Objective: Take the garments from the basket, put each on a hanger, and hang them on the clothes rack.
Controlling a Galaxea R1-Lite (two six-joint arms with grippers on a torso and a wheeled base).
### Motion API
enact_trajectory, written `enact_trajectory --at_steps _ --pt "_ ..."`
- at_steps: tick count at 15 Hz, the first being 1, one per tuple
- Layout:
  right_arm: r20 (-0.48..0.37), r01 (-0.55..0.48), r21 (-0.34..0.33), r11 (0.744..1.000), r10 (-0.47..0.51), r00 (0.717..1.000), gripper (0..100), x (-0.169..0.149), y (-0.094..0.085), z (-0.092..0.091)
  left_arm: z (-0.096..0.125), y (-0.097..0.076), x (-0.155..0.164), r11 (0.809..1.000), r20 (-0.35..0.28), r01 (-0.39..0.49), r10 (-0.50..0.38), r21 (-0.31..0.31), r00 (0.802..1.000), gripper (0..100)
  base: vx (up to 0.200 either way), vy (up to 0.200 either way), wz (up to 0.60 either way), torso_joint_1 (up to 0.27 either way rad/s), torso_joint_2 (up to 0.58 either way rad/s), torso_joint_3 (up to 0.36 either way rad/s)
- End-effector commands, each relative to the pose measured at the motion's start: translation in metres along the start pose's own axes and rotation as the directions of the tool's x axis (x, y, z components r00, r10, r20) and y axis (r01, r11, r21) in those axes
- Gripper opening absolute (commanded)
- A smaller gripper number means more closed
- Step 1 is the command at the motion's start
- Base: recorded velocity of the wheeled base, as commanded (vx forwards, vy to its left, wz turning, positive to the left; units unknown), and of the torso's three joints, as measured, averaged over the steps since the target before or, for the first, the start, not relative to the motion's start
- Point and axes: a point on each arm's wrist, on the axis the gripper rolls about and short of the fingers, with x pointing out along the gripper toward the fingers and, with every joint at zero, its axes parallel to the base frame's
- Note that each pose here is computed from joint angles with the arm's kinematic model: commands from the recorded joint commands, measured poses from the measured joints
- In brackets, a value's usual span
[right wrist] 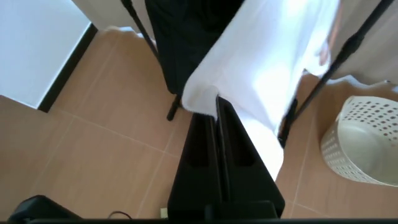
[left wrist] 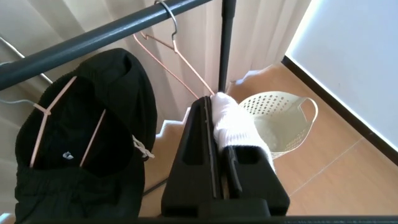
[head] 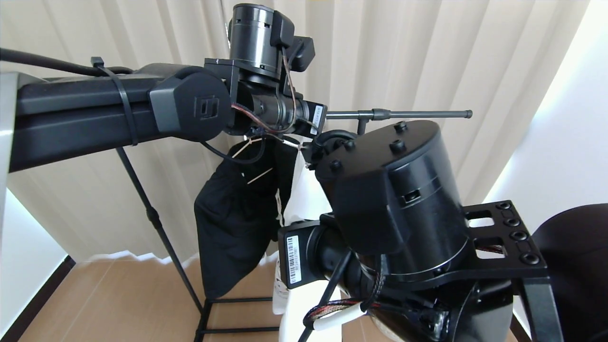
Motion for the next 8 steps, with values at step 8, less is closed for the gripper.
enact_trajectory --at_steps 8 --pt "0.029 0.198 -0.059 0.978 -0.197 0.980 0 0.006 -0.070 0.026 0.012 0.023 -0.045 0.999 -0.084 -0.046 0.046 0.002 0.995 0 0.000 0.000 0.00 0.000 0.00 0.000"
